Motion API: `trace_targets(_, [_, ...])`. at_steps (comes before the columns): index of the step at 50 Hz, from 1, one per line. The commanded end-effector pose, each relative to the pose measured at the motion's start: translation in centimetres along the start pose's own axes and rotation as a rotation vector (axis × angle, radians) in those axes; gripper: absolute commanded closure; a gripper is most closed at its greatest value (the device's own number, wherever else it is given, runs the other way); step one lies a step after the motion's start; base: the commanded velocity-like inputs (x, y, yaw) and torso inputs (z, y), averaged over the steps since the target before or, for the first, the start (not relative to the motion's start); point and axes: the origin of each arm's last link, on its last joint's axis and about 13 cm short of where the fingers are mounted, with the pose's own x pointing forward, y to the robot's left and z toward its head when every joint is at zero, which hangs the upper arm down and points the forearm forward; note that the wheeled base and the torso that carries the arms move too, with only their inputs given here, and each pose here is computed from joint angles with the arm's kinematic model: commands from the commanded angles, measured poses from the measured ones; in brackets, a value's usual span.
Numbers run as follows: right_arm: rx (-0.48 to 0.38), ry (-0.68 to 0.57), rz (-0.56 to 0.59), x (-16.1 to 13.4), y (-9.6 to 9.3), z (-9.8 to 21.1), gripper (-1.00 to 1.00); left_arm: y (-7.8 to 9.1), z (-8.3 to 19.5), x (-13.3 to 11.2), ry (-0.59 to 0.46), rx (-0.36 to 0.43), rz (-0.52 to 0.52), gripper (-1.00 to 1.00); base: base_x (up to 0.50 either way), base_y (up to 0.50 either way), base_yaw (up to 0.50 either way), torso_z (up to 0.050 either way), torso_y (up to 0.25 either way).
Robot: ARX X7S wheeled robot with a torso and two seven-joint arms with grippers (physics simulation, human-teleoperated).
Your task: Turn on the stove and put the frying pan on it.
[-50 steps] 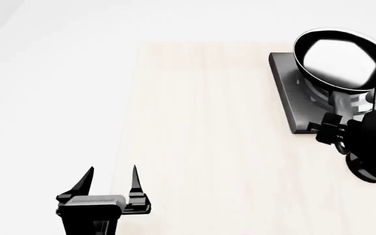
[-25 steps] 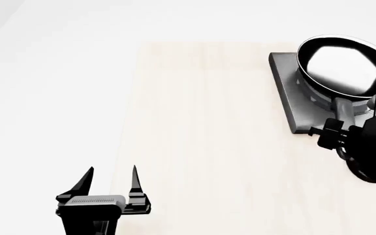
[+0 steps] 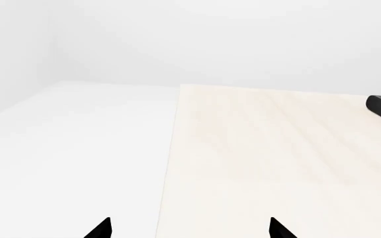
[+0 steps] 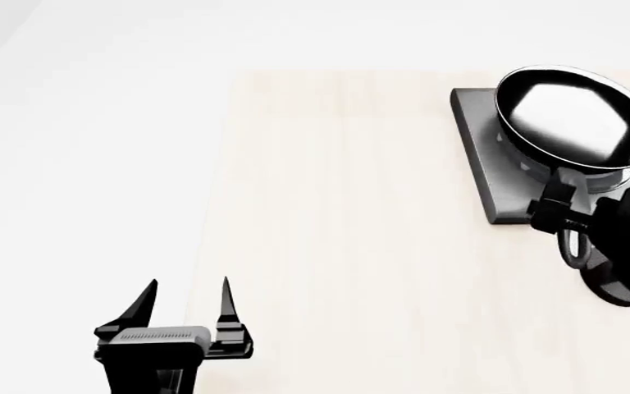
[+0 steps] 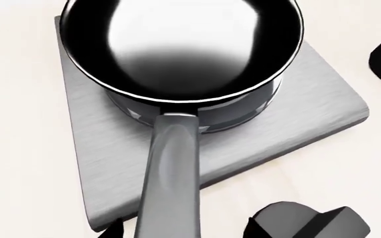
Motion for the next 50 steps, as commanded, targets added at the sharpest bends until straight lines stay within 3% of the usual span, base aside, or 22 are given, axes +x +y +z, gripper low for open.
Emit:
trace_targets(1, [-0.004,-0.025,-0.007,-0.1,0.0,0.4,-1.0,0.0,0.0,0.0,0.0,-0.001,0.0,-1.0,0.0,0.0,0.0,0.0,0.0])
trace_targets(12, [-0.008,-0.076,0.026,-1.3,0.5,-0.1,-1.0,0.0,0.1,0.0,-0.004,0.003,0.002,-1.0,0.0,0.0,0.0,0.0,0.0])
trace_targets(23, [-0.012,-0.215,0.079,-4.1,1.0,-0.8,-1.0,0.0,1.2,-0.1,-0.03,0.002,0.01,-1.0,0.0,0.0,0.0,0.0,0.0])
trace_targets(50, [-0.105,-0.478,0.125,-9.9,2.3,-1.4,-1.0,-0.2,3.7,-0.5,-0.1,-0.005,0.009,-1.0,0.0,0.0,0.0,0.0,0.0])
